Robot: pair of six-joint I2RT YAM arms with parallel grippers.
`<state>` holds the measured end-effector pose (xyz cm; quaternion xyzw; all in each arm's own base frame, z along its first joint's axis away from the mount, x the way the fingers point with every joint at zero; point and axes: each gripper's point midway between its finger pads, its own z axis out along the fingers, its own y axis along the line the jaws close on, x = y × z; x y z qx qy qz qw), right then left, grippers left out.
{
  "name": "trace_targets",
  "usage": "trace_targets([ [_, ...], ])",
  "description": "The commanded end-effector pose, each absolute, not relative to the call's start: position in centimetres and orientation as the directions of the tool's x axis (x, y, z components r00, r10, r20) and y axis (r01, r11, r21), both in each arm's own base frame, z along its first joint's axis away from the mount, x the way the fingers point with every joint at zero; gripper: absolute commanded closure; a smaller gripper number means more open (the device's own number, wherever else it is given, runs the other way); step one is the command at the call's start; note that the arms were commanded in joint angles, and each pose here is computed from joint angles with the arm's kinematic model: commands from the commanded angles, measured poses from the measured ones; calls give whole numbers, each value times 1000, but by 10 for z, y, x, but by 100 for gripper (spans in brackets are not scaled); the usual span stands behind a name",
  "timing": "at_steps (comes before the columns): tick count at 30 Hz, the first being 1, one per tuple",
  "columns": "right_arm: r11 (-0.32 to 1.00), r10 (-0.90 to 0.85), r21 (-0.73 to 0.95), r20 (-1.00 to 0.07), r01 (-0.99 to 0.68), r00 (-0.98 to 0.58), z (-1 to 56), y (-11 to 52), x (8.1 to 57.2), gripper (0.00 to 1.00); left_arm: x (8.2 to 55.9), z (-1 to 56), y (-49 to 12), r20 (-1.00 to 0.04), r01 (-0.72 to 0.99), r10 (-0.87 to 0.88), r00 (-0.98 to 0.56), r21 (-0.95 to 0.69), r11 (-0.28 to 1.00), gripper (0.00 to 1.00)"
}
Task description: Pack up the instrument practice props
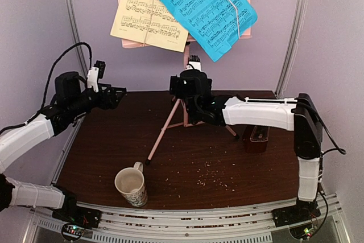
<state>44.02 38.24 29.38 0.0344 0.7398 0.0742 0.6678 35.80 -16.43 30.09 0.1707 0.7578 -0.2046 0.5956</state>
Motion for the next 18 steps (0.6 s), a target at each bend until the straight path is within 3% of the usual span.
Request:
trace_targets([
  [1, 968, 199, 212, -975, -138, -100, 315, 376, 420, 0, 353, 338, -143, -997, 425, -20, -70, -48, 904, 14],
  [10, 950, 143, 188, -972, -251, -186, 273, 326, 366, 0, 318, 382, -146, -994, 509, -103, 22, -78, 857, 12],
  [14, 892, 215, 298, -941, -338, -263, 282, 301, 335, 0, 287, 413, -171, -982, 682, -188, 2, -136, 719, 24],
  [18, 731, 237, 396, -911, -556, -338, 325, 311, 285, 2, 261, 447, -187, -966, 793, -251, -56, -196, 577, 29],
])
